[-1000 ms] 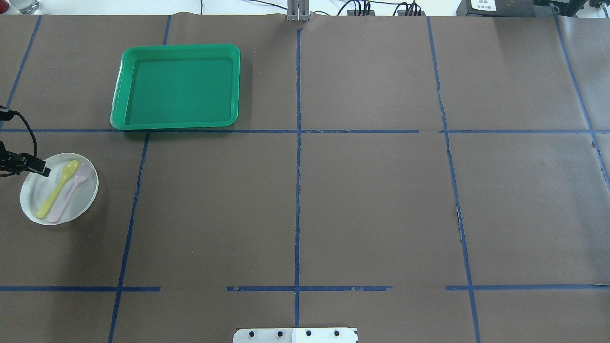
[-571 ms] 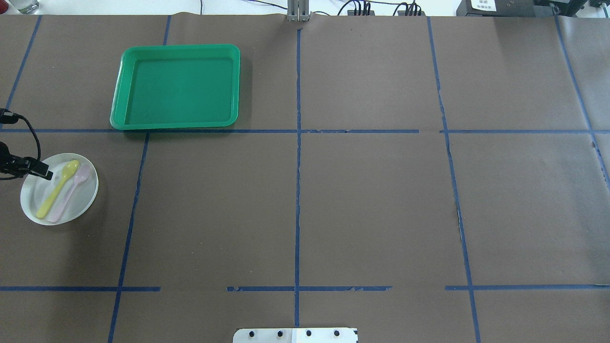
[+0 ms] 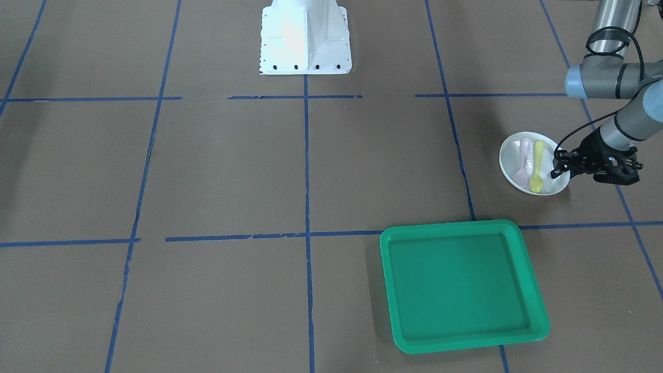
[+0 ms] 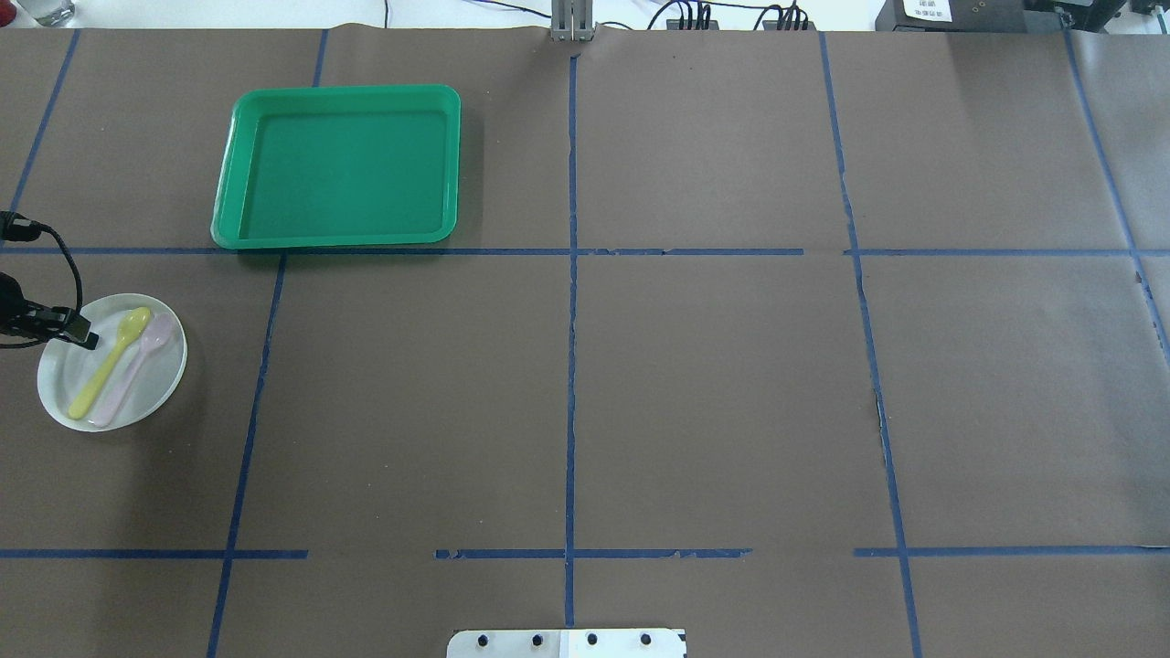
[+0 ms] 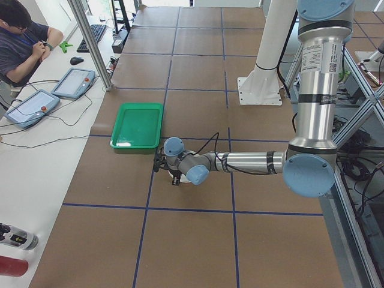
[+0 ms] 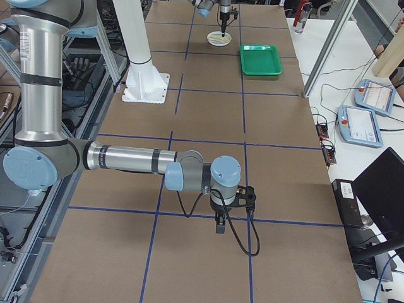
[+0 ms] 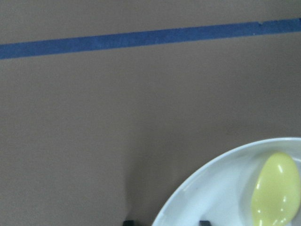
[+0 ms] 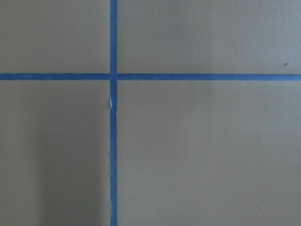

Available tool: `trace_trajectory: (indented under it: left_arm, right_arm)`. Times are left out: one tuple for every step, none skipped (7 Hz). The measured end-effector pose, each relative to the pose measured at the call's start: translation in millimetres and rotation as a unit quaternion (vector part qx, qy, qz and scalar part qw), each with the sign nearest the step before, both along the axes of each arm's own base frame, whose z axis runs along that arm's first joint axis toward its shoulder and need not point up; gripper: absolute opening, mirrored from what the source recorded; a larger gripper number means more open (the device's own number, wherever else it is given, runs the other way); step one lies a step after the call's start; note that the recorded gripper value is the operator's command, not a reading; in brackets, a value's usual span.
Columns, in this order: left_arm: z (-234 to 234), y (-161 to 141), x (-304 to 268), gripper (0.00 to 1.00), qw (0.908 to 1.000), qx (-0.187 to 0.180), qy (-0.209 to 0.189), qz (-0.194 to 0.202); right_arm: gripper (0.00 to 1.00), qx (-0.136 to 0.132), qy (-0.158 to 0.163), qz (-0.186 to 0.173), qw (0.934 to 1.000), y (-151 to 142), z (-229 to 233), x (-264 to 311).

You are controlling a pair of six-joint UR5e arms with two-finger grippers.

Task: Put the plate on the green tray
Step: 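Close the left gripper on the plate rim farthest from the tray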

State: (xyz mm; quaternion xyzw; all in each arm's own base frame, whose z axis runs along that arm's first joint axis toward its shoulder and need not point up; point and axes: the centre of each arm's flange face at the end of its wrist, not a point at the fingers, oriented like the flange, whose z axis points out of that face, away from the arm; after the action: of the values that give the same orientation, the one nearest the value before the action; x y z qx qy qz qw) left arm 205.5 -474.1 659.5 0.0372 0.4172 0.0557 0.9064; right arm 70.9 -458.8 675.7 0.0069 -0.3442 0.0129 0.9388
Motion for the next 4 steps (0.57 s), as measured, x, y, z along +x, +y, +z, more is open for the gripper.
trace_trajectory:
  left_arm:
    - [2,2,-2,0.00,0.9999,0.010,0.001,0.012]
    - [3,6,-6,0.00,0.9995,0.019,0.003,0.025]
    - [4,10,-10,0.00,0.9991,0.019,0.013,0.037]
    - [3,13,-14,0.00,0.9986,0.014,0.027,0.044]
  right_arm:
    - [1.00,0.000,0.000,0.000,1.0000,0,0,0]
    - [1.00,0.000,0.000,0.000,1.0000,0,0,0]
    - [1.00,0.000,0.000,0.000,1.0000,0,0,0]
    - [1.00,0.000,0.000,0.000,1.0000,0,0,0]
